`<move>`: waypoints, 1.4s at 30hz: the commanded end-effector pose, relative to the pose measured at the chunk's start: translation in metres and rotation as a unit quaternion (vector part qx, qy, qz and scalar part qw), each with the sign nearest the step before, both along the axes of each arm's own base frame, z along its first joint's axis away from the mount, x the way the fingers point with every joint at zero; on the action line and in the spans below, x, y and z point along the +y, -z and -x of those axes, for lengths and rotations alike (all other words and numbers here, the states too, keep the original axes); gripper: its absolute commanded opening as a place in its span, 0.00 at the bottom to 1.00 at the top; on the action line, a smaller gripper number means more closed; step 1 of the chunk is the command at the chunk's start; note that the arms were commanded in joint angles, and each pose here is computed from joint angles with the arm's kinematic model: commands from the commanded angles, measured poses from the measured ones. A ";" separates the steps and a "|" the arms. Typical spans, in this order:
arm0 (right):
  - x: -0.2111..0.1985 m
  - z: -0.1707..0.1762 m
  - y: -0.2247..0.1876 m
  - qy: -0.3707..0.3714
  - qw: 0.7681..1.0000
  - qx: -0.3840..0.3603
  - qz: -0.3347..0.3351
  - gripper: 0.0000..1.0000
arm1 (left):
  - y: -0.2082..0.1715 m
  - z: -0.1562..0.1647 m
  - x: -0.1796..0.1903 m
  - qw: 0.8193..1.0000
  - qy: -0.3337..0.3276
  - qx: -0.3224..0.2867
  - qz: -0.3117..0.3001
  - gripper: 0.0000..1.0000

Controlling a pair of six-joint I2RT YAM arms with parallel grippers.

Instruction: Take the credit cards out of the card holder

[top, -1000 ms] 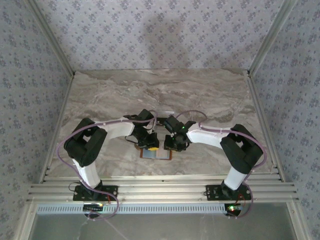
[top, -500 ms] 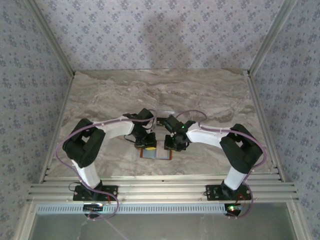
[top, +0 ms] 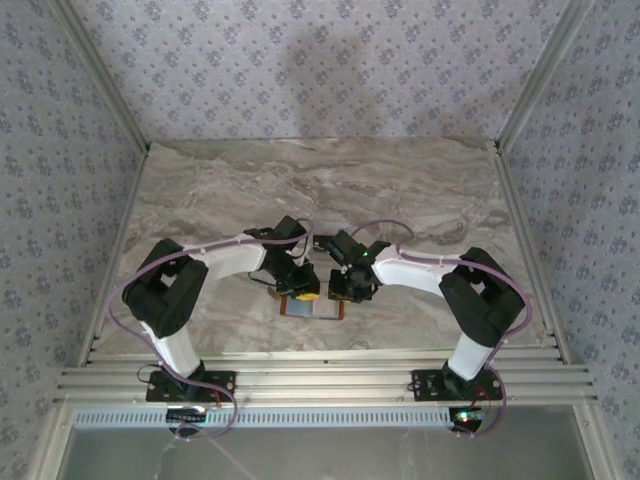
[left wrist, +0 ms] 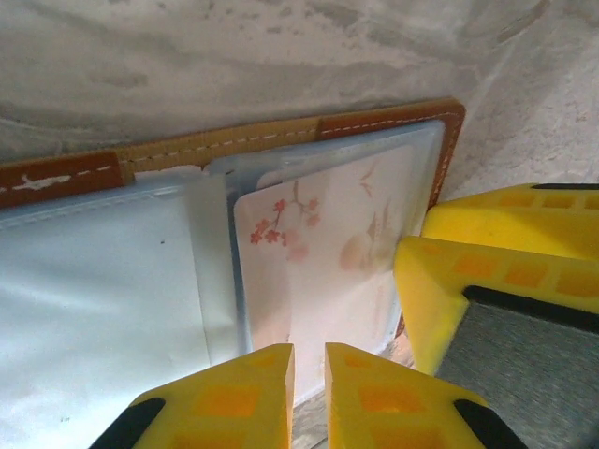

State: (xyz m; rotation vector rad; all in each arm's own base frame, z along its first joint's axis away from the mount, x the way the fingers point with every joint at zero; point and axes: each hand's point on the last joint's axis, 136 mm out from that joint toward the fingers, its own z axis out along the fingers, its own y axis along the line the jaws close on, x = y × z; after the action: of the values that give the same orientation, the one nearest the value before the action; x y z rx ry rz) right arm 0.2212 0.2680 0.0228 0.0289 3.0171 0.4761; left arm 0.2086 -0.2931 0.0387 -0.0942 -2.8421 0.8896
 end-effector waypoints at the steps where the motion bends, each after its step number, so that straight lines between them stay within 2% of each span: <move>1: -0.021 0.012 0.020 -0.003 0.998 0.023 0.059 0.29 | 0.013 0.012 0.001 1.000 0.011 0.029 -0.004 0.18; 6: -0.021 0.012 0.020 -0.003 0.998 0.024 0.060 0.29 | 0.023 0.015 0.006 0.999 0.018 0.036 -0.021 0.18; 14: -0.021 0.012 0.021 -0.004 0.998 0.026 0.060 0.29 | 0.026 0.001 0.040 0.990 0.027 -0.020 -0.135 0.18; 22: -0.020 0.011 0.020 -0.006 0.998 0.025 0.060 0.29 | 0.020 -0.007 0.037 0.985 0.035 -0.054 -0.157 0.18; 24: -0.020 0.011 0.021 -0.007 0.998 0.025 0.060 0.29 | 0.020 -0.007 0.035 0.987 0.032 -0.052 -0.151 0.19; 30: -0.019 0.011 0.020 -0.009 0.998 0.024 0.059 0.29 | 0.022 -0.005 0.010 0.998 0.003 -0.022 -0.061 0.22; 36: -0.020 0.012 0.020 -0.010 0.998 0.025 0.059 0.29 | 0.032 0.001 0.012 0.999 -0.004 0.002 -0.054 0.24; 42: -0.019 0.011 0.021 -0.008 0.998 0.024 0.056 0.29 | 0.030 0.001 0.009 1.000 -0.016 0.013 -0.017 0.24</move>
State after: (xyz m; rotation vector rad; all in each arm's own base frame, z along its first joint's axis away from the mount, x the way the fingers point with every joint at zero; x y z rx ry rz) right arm 0.2230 0.2713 0.0226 0.0202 3.0181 0.4761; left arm 0.2120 -0.2835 0.0214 -0.0515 -2.8582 0.8253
